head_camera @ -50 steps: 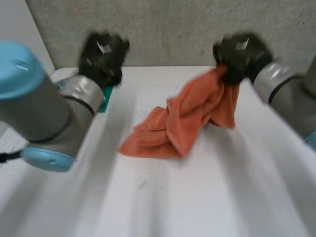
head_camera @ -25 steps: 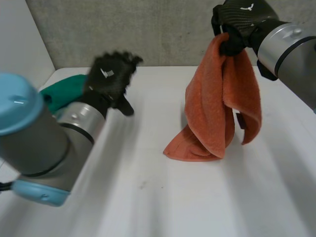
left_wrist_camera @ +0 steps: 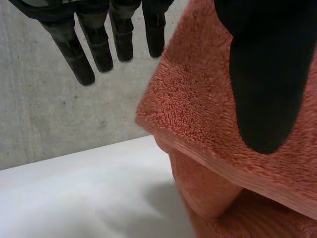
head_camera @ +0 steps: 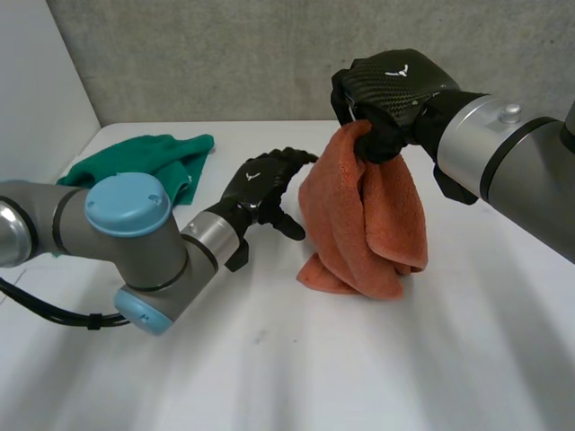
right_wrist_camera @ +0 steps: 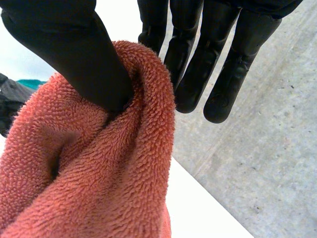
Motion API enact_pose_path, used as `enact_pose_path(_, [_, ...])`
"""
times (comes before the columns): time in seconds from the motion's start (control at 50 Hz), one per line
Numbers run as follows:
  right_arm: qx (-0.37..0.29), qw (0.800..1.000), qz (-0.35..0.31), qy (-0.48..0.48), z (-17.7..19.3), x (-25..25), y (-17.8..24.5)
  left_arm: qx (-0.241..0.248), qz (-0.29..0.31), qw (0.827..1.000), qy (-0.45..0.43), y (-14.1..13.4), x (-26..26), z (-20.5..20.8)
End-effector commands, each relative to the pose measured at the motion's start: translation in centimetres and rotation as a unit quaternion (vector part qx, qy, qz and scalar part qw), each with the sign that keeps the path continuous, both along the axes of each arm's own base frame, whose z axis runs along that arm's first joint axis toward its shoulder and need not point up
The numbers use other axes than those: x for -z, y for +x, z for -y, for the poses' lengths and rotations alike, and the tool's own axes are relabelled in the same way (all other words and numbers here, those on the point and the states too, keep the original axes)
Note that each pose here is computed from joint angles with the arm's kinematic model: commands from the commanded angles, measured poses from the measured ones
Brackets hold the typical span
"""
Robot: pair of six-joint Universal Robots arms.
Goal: Fold the laundry.
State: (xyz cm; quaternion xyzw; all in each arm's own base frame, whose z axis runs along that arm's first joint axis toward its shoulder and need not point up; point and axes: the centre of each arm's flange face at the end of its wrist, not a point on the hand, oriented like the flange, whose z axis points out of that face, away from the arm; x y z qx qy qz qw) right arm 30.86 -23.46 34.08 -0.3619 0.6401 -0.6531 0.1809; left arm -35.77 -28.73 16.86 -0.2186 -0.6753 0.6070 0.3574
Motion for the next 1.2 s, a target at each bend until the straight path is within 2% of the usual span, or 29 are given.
enact_pose_path(0.02, [-0.01, 1.0, 0.006, 0.013, -0.4, 0.3, 0.3, 0.01, 0.006, 1.0, 0.007, -0.4, 0.9, -0.6])
enact_pose_path(0.2, [-0.032, 0.999, 0.016, 0.03, -0.8, 0.3, 0.4, 0.033, 0.005, 0.999, 0.003, -1.1, 1.1, -0.9])
enact_pose_path(0.32, [-0.025, 0.999, 0.019, 0.015, 0.0, -0.1, 0.4, 0.011, 0.004, 1.0, 0.001, -0.5, 0.5, -0.4])
enact_pose_path(0.4, [-0.026, 0.999, 0.021, 0.003, 1.6, 0.4, 1.3, -0.026, 0.005, 1.0, -0.007, 0.4, -1.5, -0.6])
enact_pose_path(0.48, [-0.025, 1.0, 0.016, -0.007, 5.0, 2.4, 3.3, -0.078, 0.022, 0.997, 0.001, 2.4, -4.0, -1.5])
enact_pose_path(0.58, [-0.016, 1.0, 0.005, -0.01, 7.1, 4.3, 4.6, -0.186, 0.075, 0.98, -0.003, 6.7, -6.0, -1.9])
enact_pose_path(0.66, [0.003, 1.0, -0.009, -0.011, 8.2, 5.6, 4.8, -0.217, 0.126, 0.968, -0.002, 8.4, -5.6, -2.8])
enact_pose_path(0.72, [0.038, 0.999, -0.015, -0.012, 8.4, 5.6, 4.3, -0.213, 0.162, 0.963, 0.003, 9.0, -5.0, -3.9])
enact_pose_path(0.86, [0.098, 0.993, -0.06, 0.003, 7.0, 5.0, 2.3, -0.209, 0.193, 0.958, 0.025, 9.9, -4.7, -5.7])
enact_pose_path(0.96, [0.085, 0.984, -0.147, 0.059, 3.3, 6.5, 0.2, -0.214, 0.194, 0.957, 0.027, 10.5, -5.0, -6.2])
enact_pose_path(1.04, [0.059, 0.974, -0.189, 0.113, 0.8, 9.1, -0.8, -0.215, 0.187, 0.958, 0.021, 10.6, -5.6, -6.5])
enact_pose_path(1.12, [0.027, 0.967, -0.188, 0.168, -1.2, 11.3, -1.3, -0.214, 0.179, 0.96, 0.012, 10.6, -6.4, -7.0])
enact_pose_path(1.2, [0.007, 0.962, -0.134, 0.238, -2.8, 13.4, -1.1, -0.214, 0.172, 0.962, 0.007, 10.8, -6.9, -7.4])
